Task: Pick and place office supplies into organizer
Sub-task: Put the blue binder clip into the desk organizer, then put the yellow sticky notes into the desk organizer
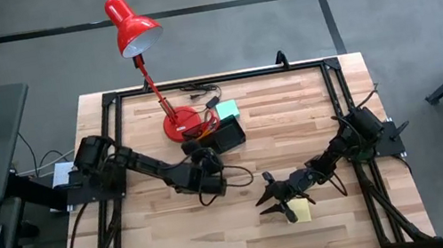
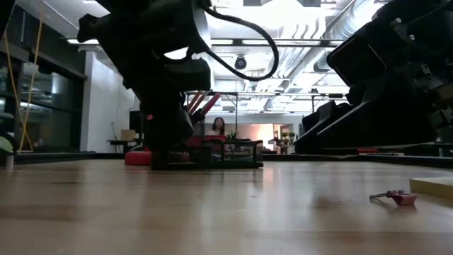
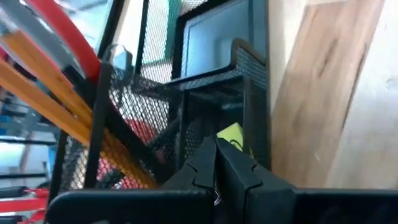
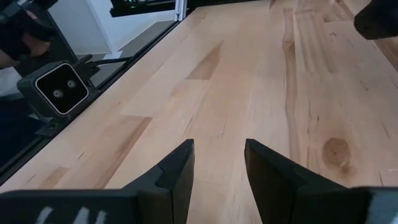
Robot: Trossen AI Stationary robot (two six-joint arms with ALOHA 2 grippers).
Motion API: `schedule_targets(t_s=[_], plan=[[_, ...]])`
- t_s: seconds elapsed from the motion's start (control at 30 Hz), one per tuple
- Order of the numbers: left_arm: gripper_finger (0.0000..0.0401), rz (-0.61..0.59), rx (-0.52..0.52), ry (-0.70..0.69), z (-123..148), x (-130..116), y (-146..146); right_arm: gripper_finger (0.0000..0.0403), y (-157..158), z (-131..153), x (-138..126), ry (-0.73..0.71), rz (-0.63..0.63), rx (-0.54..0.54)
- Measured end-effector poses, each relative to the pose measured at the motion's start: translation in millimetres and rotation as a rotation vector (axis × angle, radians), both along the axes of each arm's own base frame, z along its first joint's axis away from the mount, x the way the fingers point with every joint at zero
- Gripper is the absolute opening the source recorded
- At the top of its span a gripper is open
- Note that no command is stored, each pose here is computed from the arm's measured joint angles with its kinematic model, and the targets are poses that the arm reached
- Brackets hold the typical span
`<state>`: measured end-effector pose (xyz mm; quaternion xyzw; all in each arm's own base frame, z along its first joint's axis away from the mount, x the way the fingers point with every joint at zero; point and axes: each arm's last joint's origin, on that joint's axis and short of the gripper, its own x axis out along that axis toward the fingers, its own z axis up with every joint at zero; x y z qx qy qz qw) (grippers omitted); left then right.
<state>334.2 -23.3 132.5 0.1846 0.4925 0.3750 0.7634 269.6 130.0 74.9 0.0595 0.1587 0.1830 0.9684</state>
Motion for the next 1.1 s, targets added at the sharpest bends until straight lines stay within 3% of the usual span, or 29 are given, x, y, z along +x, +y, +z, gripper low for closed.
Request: schedule_targets(t_s=[0.27, 0.6, 0.83, 1.1], plan=[[0.0026, 0.108, -0.048, 0.008, -2, -4, 23, 0.0134, 0, 0, 0, 0.001, -0.001, 0.002], [0.0117, 0.048, -0.04, 0.023, -1, -3, 10, 0.0134, 0, -1, 0, 0.013, -0.002, -0.003], [0.0146, -0.098, -0.008, -0.123, 27, 17, -44, 0.0134, 0, -2, 0, 0.017, -0.002, -0.006], [0.0152, -0.55, -0.025, -0.365, 45, 17, -150, 0.0134, 0, -3, -1, 0.029, -0.002, -0.01]])
